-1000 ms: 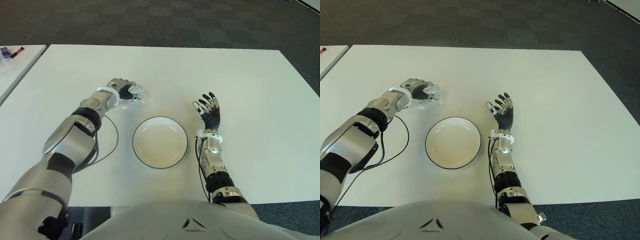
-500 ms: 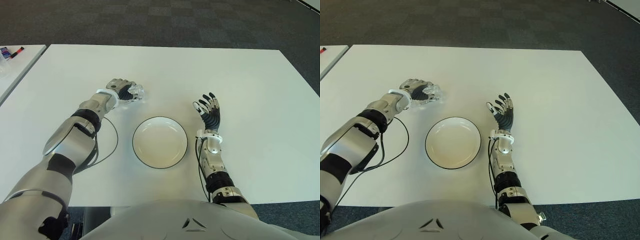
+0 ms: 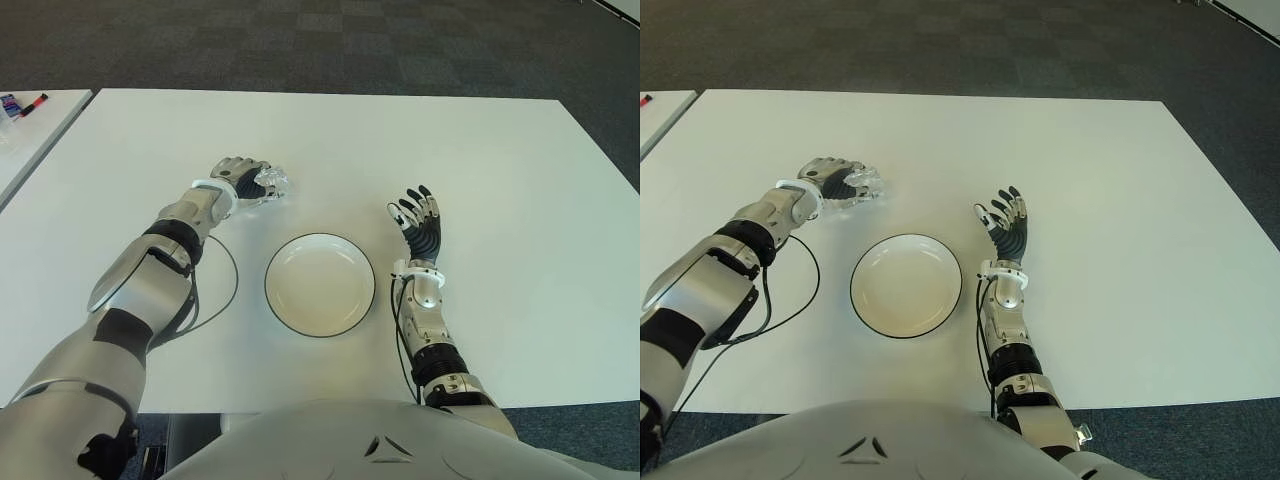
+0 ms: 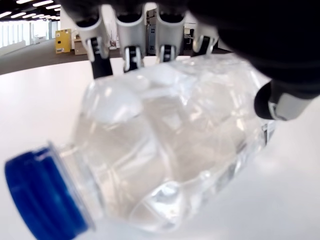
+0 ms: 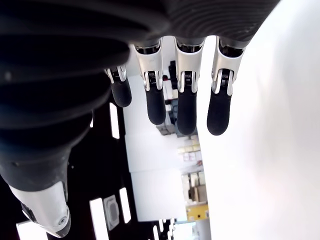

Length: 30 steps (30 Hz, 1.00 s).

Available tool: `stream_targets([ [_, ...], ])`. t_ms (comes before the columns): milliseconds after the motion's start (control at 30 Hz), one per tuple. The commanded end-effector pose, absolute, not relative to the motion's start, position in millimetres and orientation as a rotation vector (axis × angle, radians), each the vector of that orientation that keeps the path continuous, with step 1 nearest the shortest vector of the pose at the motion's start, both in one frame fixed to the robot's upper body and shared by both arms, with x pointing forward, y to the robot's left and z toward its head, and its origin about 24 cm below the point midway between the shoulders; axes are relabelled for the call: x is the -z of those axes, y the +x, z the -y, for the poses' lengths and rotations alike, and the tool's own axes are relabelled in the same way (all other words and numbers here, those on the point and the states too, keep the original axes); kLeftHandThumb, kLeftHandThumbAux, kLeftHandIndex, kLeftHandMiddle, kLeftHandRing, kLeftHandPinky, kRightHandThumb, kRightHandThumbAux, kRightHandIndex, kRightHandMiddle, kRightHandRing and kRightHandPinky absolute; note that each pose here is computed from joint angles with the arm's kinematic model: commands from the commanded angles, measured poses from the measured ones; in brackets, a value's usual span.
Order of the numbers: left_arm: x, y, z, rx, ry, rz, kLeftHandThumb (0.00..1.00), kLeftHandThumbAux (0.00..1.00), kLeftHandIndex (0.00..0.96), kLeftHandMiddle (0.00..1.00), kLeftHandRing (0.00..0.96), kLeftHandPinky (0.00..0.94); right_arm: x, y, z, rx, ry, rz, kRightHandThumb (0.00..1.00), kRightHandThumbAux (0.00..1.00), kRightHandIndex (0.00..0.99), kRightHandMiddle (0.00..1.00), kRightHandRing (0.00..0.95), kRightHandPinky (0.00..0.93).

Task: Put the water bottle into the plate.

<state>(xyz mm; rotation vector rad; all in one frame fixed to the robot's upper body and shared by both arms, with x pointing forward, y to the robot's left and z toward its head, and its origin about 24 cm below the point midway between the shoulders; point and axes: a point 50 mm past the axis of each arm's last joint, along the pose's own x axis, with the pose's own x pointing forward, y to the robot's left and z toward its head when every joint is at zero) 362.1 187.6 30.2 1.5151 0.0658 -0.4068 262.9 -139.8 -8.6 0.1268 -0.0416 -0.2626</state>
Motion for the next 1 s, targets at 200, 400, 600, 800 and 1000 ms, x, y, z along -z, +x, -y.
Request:
stream_targets([
  [200, -27.9, 360.0, -189.1, 0.378, 1.476, -0.06, 0.86, 0.658, 0.422, 0.58, 0.806, 0.768, 11.1, 261.7, 119.9, 0.254, 0.209, 0.006, 0.61, 0.729, 0.126, 0.229, 0.264, 0.334],
  [400, -27.6, 359.9, -189.5, 0.379, 1.479, -0.063, 0.864, 0.656, 0.434, 0.609, 0.795, 0.729, 11.7, 261.8, 120.0, 0.253, 0.21, 0.002, 0.607, 0.732, 0.125, 0.226, 0.264, 0.334],
  [600, -29.8, 360.8, -190.0, 0.383, 1.491, -0.054, 0.863, 0.655, 0.438, 0.62, 0.767, 0.694, 12.4, 262.0, 120.1, 0.254, 0.212, -0.002, 0.6, 0.738, 0.125, 0.219, 0.257, 0.325],
  [800, -31.0, 361.2, -189.6, 0.383, 1.494, -0.044, 0.863, 0.655, 0.438, 0.619, 0.752, 0.693, 13.3, 262.4, 119.8, 0.254, 0.216, -0.005, 0.605, 0.739, 0.13, 0.223, 0.261, 0.331],
  [1000, -32.4, 361.6, -189.0, 0.365, 1.478, -0.032, 0.859, 0.655, 0.444, 0.534, 0.746, 0.706, 13.8, 262.4, 119.7, 0.251, 0.208, -0.005, 0.605, 0.74, 0.128, 0.228, 0.264, 0.334],
])
